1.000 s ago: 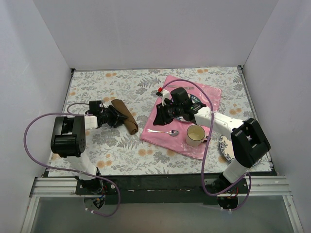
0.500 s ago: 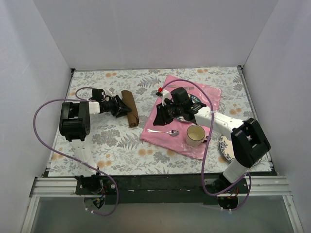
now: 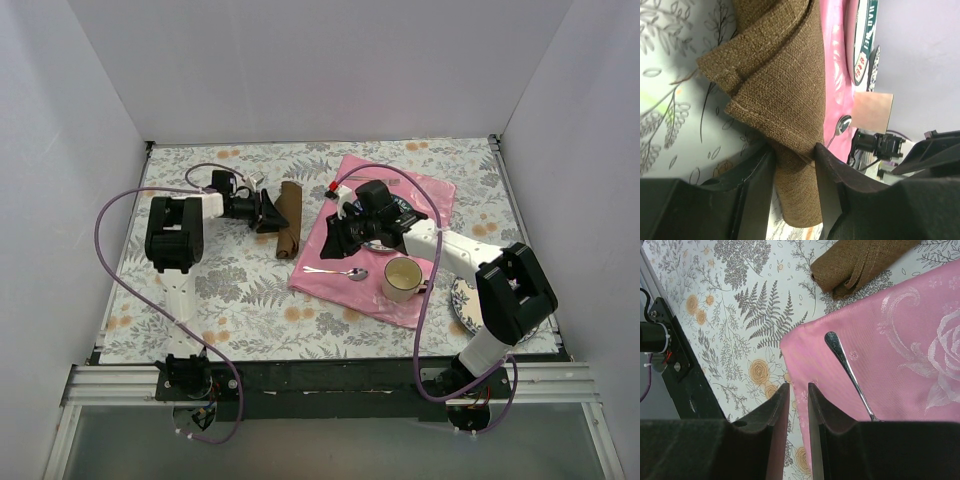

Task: Fold the napkin, place the utensils inside, and roll it up
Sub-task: Roll the napkin with the utensil

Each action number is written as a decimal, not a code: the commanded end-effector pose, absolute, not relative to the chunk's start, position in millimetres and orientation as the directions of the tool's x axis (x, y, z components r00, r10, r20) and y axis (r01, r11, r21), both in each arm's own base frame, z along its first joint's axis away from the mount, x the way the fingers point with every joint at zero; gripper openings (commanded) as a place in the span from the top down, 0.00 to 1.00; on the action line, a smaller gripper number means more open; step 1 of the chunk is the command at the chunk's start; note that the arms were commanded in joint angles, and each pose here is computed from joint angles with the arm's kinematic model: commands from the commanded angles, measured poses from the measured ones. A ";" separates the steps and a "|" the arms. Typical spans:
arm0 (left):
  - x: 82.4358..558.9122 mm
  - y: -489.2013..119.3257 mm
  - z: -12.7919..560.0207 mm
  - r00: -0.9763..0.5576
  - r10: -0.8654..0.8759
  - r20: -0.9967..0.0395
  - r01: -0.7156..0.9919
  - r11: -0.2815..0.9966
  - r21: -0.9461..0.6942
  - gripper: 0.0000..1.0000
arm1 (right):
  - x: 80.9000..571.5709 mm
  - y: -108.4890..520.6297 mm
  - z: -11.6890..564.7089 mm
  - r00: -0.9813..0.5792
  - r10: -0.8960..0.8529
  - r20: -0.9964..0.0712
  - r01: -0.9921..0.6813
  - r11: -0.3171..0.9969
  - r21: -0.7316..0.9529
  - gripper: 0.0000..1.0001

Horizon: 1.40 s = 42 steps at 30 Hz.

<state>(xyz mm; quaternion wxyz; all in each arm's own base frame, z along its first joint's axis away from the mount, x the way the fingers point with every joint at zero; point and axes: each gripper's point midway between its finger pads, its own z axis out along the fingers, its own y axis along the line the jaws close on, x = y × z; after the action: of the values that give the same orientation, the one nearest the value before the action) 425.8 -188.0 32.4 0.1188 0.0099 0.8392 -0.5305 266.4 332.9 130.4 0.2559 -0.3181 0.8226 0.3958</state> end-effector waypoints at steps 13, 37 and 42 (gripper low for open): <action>436.5 -179.4 -11.6 -0.979 0.050 -0.198 0.194 0.530 -0.825 0.57 | 269.4 314.1 164.8 -0.628 -0.291 -0.722 -0.753 0.464 0.467 0.72; 439.6 -112.2 195.2 -0.803 -0.329 -0.497 0.017 0.821 -0.570 0.21 | 274.2 281.1 183.6 -0.619 -0.267 -0.739 -0.698 0.618 0.361 0.71; 399.9 -211.8 264.8 -0.727 -0.267 -0.632 0.237 0.767 -0.597 0.21 | 281.3 230.1 198.2 -0.604 -0.213 -0.768 -0.558 0.801 0.217 0.65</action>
<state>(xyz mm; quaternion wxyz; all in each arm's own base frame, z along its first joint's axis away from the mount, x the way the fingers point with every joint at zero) 432.6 -133.2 200.9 0.3078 -0.0677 0.9013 -0.2971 273.4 274.8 177.5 0.3266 -0.2755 0.8480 0.3136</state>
